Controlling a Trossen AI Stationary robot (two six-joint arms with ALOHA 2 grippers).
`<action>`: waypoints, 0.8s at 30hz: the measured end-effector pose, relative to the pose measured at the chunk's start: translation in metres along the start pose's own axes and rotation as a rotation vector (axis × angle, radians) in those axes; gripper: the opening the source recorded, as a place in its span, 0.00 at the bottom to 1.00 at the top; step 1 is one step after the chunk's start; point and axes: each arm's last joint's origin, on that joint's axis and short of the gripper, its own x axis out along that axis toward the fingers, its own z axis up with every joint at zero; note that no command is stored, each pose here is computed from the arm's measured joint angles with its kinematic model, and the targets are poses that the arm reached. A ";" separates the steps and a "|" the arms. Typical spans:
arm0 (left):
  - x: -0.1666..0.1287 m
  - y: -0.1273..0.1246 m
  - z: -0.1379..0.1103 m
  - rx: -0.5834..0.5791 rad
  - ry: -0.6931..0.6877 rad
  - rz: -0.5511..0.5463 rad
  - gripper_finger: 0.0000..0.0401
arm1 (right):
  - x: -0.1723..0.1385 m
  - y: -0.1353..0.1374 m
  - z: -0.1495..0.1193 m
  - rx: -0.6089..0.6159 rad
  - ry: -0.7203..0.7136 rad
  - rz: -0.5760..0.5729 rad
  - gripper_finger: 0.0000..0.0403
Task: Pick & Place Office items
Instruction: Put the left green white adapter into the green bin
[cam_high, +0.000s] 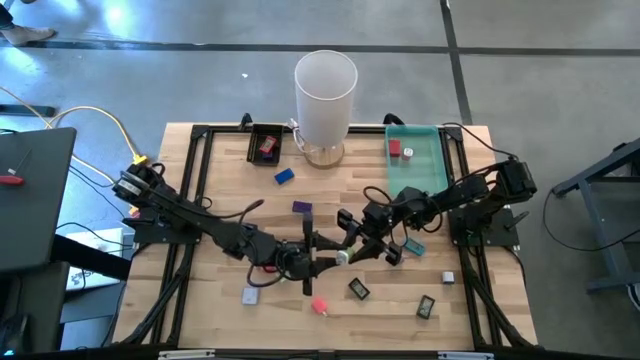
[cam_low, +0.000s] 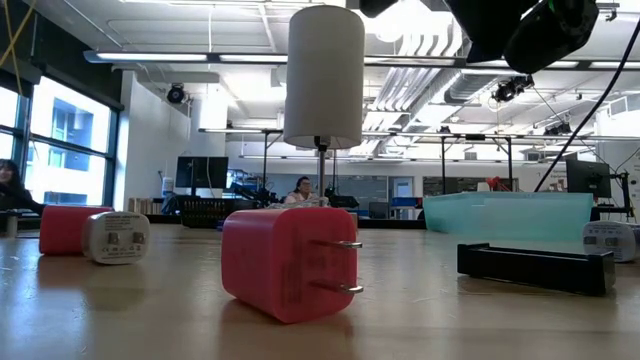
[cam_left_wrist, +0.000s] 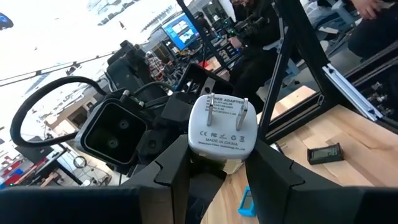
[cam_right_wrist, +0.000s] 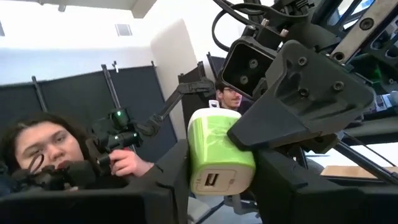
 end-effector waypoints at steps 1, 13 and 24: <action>0.000 0.000 0.000 0.004 0.002 0.000 0.29 | 0.000 -0.001 0.000 -0.002 0.007 -0.001 0.30; 0.000 0.002 0.000 -0.022 0.003 0.030 0.40 | -0.001 -0.003 -0.002 -0.054 0.030 -0.021 0.30; -0.003 -0.003 0.004 -0.052 0.011 0.055 0.41 | 0.000 -0.003 -0.003 -0.064 0.035 -0.031 0.30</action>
